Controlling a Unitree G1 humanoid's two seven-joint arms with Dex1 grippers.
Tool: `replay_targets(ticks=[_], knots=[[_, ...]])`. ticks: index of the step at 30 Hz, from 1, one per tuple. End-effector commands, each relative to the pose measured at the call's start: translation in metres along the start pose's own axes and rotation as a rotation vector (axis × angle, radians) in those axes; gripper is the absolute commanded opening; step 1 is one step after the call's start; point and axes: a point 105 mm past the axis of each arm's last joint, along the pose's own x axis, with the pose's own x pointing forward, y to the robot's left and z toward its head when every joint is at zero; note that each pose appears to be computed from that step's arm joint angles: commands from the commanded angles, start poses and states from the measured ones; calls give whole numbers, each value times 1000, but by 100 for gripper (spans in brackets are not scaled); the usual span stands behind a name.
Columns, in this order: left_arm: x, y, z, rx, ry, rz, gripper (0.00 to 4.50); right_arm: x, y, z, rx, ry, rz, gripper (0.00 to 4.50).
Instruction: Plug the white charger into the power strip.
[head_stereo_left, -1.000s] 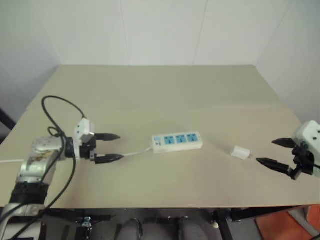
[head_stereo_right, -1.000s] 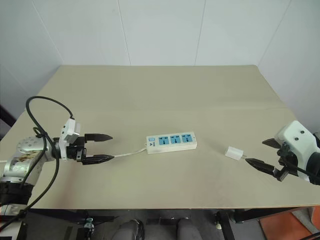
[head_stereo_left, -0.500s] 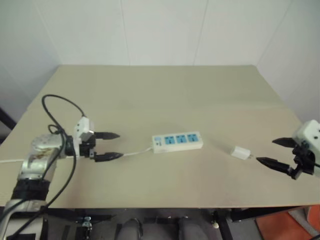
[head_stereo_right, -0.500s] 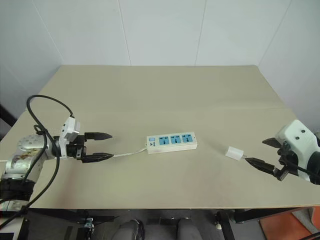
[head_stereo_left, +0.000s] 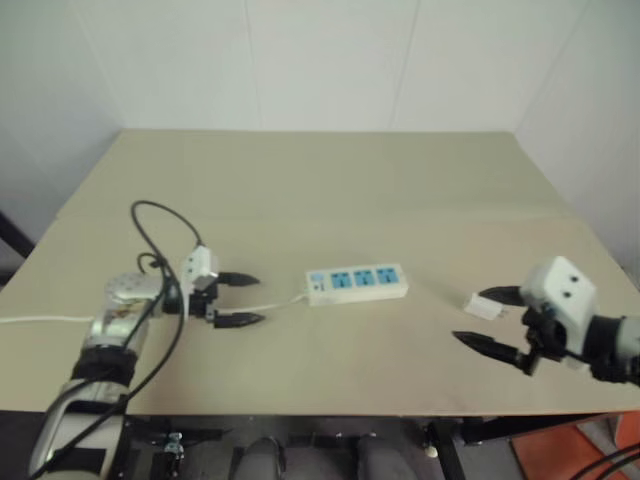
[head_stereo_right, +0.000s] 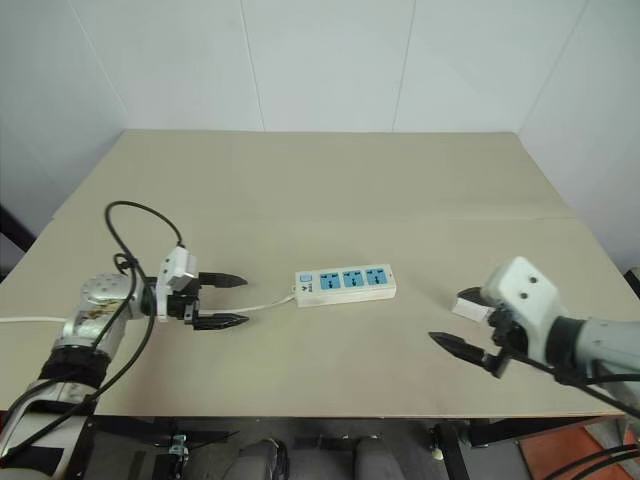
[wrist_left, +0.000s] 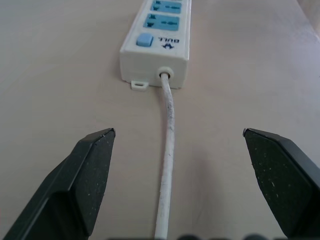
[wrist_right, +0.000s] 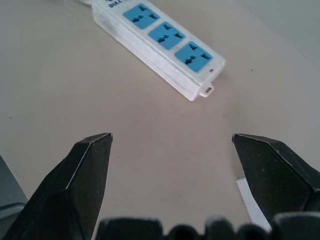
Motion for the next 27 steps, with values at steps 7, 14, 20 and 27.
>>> replay_targets(ticks=[7,14,20,27], knots=[[39,13,6,40,69,-3,446,7,2,10,-41,-16,-5,450],[43,12,-7,6,227,-28,405,7,3,13,-33,-39,-16,450],[38,5,-15,-25,260,-55,216,12,2,7,-56,6,-3,450],[36,-4,-11,-24,237,-61,6,16,3,5,-44,-4,-11,450]])
